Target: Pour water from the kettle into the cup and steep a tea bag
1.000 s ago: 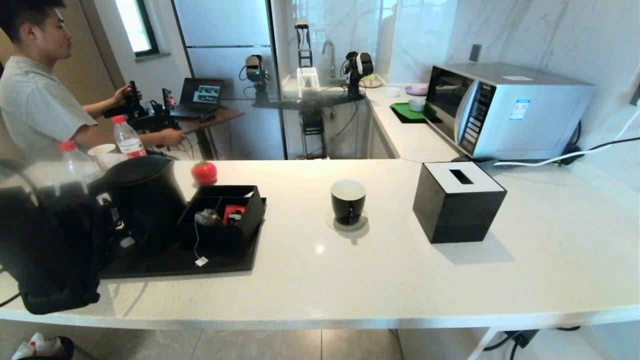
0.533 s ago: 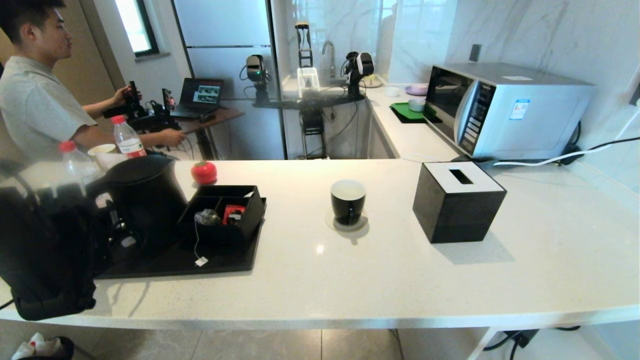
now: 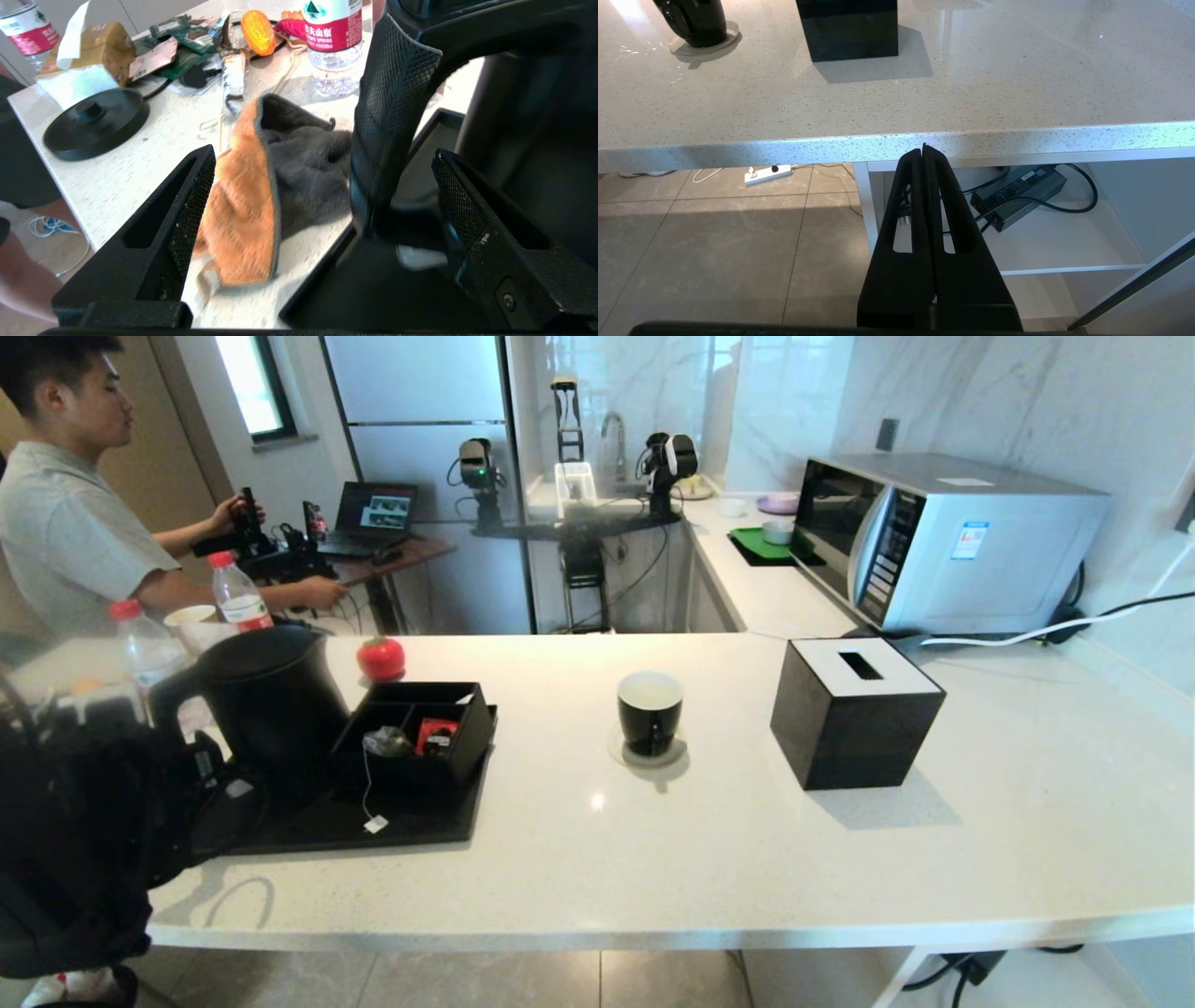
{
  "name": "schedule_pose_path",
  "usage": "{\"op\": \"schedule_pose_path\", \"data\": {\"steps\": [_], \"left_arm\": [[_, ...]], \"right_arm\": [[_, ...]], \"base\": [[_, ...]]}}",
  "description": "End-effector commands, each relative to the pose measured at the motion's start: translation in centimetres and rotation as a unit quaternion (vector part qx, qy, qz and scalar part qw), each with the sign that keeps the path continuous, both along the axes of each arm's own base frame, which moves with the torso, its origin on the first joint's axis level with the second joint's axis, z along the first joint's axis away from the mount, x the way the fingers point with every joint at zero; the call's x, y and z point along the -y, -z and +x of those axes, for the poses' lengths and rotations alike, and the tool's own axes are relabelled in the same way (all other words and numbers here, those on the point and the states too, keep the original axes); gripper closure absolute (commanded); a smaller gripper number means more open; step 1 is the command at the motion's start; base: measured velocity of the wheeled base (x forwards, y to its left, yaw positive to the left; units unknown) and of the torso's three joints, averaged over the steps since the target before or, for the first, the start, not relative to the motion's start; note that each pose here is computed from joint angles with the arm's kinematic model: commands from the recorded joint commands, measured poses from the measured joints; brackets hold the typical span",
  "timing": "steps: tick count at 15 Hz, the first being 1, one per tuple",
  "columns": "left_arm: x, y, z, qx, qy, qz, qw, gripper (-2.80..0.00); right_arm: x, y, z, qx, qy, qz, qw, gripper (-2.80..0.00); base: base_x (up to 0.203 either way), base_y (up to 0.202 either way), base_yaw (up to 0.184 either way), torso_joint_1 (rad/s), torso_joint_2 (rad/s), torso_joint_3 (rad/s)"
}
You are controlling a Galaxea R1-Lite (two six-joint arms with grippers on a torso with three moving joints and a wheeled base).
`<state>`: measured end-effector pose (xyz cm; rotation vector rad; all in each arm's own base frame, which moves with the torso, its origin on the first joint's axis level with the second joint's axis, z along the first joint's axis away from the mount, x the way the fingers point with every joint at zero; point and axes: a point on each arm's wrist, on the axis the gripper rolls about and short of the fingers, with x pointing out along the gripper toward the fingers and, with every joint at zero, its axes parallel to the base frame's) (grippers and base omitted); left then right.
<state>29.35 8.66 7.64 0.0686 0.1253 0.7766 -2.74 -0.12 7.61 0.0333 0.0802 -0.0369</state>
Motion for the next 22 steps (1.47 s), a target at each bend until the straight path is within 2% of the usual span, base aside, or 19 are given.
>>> {"op": "schedule_pose_path", "data": {"steps": [1, 9, 10, 13, 19, 22], "left_arm": [[0.6, -1.2, -1.3, 0.022, 0.002, 0.006, 0.9997, -2.80], [3.7, -2.0, -7.5, -0.002, 0.034, -0.012, 0.9993, -2.80], [4.0, -2.1, -8.2, -0.003, 0.037, -0.013, 0.9992, 0.00], [4.7, -2.2, -10.2, -0.011, 0.048, -0.014, 0.9987, 0.00], [5.9, -4.1, -11.5, 0.034, 0.078, -0.002, 0.9963, 0.00], [6.6, -5.3, -12.2, 0.053, 0.098, 0.020, 0.9936, 0.00]], "right_arm": [[0.0, 0.0, 0.0, -0.001, 0.000, 0.000, 1.000, 0.00], [0.0, 0.0, 0.0, -0.001, 0.000, 0.000, 1.000, 0.00], [0.0, 0.0, 0.0, -0.001, 0.000, 0.001, 1.000, 0.00], [0.0, 0.0, 0.0, -0.001, 0.000, 0.001, 1.000, 0.00], [0.0, 0.0, 0.0, -0.001, 0.000, 0.001, 1.000, 0.00], [0.0, 0.0, 0.0, -0.001, 0.000, 0.000, 1.000, 0.00]], "base": [[0.000, 0.000, 0.000, 0.000, 0.00, 0.000], [0.000, 0.000, 0.000, 0.000, 0.00, 0.000], [0.000, 0.000, 0.000, 0.000, 0.00, 0.000], [0.000, 0.000, 0.000, 0.000, 0.00, 0.000], [0.000, 0.000, 0.000, 0.000, 0.00, 0.000], [0.000, 0.000, 0.000, 0.000, 0.00, 0.000]]}}
